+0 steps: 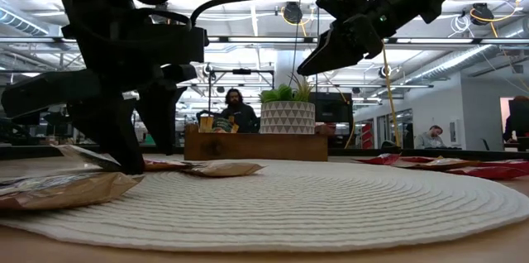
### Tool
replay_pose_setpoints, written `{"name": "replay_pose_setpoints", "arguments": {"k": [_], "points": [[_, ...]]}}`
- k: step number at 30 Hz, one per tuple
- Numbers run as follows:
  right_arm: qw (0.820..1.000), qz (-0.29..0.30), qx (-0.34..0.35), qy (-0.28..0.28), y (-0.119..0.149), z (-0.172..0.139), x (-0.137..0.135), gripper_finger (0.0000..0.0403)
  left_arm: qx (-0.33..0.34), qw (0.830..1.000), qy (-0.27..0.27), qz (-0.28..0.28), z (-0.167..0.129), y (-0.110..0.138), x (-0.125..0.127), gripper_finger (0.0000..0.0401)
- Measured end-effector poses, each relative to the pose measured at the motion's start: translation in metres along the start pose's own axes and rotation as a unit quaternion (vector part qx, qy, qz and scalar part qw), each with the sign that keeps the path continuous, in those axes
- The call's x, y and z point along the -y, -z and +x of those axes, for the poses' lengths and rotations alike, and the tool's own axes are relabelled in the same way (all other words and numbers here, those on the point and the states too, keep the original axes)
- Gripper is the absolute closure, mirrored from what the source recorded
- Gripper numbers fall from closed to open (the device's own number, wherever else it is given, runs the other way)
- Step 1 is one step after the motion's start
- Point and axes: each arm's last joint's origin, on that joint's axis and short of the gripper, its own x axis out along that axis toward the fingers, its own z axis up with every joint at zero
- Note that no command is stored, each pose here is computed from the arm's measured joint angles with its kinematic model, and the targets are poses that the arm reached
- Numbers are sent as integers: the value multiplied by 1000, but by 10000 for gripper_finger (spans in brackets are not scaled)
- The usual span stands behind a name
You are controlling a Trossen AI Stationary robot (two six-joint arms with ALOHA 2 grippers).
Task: Pick & Place Tea
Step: Put the mango tea bag into the wooden organizer
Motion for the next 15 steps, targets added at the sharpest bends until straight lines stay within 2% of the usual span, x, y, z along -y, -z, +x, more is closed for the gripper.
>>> {"name": "replay_pose_setpoints", "arguments": {"k": [7, 10, 15], "points": [[1000, -3, 0, -5, 0, 0, -3, 206, 1, 1000, 22, -6, 2, 1, 1, 177], [1000, -7, 1, -9, -1, -1, -6, 206, 1, 999, 31, -11, 4, 3, 1, 213], [1000, -13, 3, -15, -2, -1, -10, 206, 5, 998, 59, -30, 9, 5, -1, 299]]}}
